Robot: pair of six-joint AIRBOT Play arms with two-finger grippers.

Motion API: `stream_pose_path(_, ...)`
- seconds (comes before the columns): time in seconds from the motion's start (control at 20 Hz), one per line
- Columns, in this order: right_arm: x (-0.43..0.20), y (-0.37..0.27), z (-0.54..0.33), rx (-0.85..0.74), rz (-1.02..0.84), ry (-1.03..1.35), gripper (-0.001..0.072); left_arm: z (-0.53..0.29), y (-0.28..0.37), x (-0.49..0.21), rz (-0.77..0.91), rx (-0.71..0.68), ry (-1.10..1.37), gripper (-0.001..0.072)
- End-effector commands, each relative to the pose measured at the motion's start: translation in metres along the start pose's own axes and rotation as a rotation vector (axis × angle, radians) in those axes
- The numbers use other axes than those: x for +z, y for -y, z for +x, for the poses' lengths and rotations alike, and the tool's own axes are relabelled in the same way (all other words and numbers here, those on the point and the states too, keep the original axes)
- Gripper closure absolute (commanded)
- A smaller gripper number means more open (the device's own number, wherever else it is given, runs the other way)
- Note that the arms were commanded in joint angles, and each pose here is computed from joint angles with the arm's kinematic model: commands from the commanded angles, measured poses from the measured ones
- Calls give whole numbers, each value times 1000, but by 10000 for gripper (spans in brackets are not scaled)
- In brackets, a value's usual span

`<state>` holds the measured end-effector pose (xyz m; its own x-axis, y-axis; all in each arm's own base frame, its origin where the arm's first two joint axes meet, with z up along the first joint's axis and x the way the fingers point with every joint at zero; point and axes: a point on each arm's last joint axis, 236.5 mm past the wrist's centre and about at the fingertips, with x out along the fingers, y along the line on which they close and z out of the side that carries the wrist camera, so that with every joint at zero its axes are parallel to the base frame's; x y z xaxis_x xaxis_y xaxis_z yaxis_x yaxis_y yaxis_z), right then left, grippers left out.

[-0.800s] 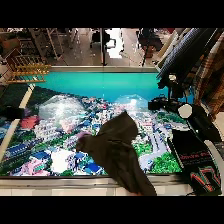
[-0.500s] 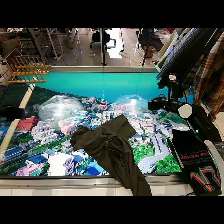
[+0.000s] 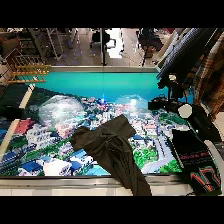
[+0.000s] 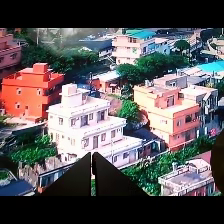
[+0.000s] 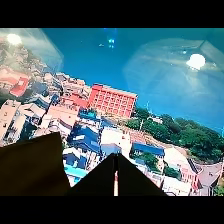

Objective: Fold the clothes and pants, and hang the long-sleeved shirts on hangers.

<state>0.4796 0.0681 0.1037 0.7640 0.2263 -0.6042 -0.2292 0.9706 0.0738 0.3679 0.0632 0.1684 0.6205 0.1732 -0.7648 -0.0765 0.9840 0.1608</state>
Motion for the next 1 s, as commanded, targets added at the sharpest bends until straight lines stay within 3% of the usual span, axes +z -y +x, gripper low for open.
stream_pose_path(0.0, 0, -1, 0, 1, 0, -1, 694, 0, 0, 0, -1, 1, 0, 699)
stream_pose_path(0.3, 0, -1, 0, 2, 3, -1, 694, 2, 21, 19, -45, -92, 72, 695)
stream_pose_path(0.35, 1, -3, 0, 12, 24, 3, 694, 4, 30, 25, -64, -130, 91, 659)
stream_pose_path(0.45, 8, -16, 0, 70, 115, 30, 693, 8, 50, 26, -105, -215, 81, 505)
stream_pose_path(0.65, 17, -32, -8, 132, 161, 24, 693, 20, 91, 22, -207, -384, 11, 496)
stream_pose_path(0.7, 19, -37, -13, 152, 159, 11, 693, 24, 106, 11, -209, -433, -52, 390)
stream_pose_path(0.75, 16, -44, -19, 175, 149, -19, 689, 27, 126, -5, -150, -492, -128, 233)
stream_pose_path(0.8, 20, -46, -24, 184, 142, -19, 689, 32, 145, -24, -79, -540, -203, 192)
stream_pose_path(0.9, 6, -58, -34, 223, 129, -87, 690, 50, 177, -77, 54, -598, -355, 191)
stream_pose_path(0.95, -15, -72, -40, 271, 106, -180, 650, 58, 191, -100, 101, -618, -402, 191)
